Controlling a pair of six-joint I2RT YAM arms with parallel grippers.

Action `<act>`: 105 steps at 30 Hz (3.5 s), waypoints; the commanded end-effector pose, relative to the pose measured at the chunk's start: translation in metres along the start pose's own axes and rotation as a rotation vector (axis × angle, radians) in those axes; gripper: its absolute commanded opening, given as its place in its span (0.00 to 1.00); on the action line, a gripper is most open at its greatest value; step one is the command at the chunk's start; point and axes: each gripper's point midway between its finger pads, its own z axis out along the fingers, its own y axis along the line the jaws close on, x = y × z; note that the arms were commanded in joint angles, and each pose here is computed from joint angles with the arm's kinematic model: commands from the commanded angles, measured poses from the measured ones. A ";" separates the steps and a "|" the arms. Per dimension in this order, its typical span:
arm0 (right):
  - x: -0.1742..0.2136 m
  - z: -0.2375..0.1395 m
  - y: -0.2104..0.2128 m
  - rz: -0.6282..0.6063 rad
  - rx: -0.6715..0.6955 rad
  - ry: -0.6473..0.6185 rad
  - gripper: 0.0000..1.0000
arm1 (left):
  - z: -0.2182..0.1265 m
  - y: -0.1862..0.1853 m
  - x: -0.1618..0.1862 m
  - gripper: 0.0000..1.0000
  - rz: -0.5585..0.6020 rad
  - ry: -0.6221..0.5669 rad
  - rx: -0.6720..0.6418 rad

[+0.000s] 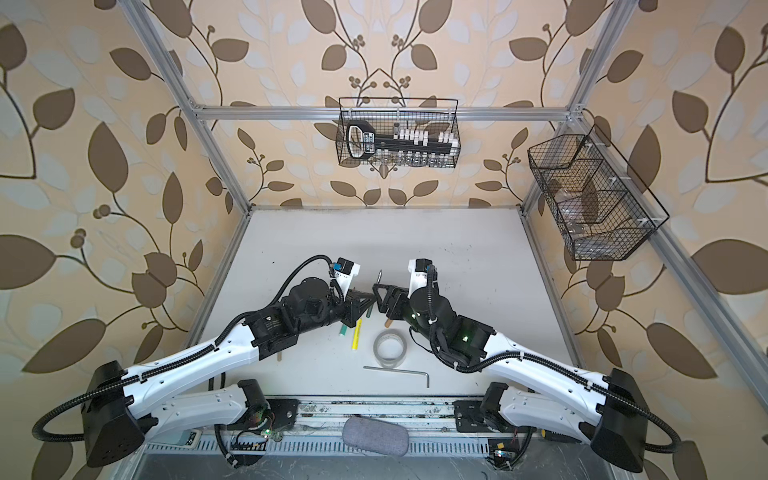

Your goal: Insert the pens into the pen caps

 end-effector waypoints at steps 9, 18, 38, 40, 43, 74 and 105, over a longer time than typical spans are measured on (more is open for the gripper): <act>-0.016 0.010 0.015 0.039 -0.032 -0.023 0.55 | -0.001 -0.027 -0.004 0.00 0.063 -0.012 0.113; -0.012 0.017 0.017 0.047 -0.037 -0.005 0.29 | -0.001 -0.030 -0.002 0.00 0.074 -0.005 0.124; -0.014 0.003 0.032 0.059 -0.079 -0.027 0.00 | 0.003 -0.027 0.002 0.42 0.079 0.004 0.106; -0.013 0.002 0.034 0.059 -0.085 -0.027 0.00 | 0.004 -0.027 0.003 0.41 0.079 0.007 0.105; -0.009 0.004 0.034 0.064 -0.087 -0.020 0.00 | 0.005 -0.027 0.003 0.31 0.080 0.011 0.106; -0.076 -0.047 -0.120 0.082 0.307 -0.164 0.64 | -0.004 0.023 -0.005 0.00 -0.026 -0.066 -0.172; -0.013 0.090 -0.237 -0.135 0.682 0.373 0.68 | 0.004 0.000 -0.001 0.00 -0.006 -0.018 -0.032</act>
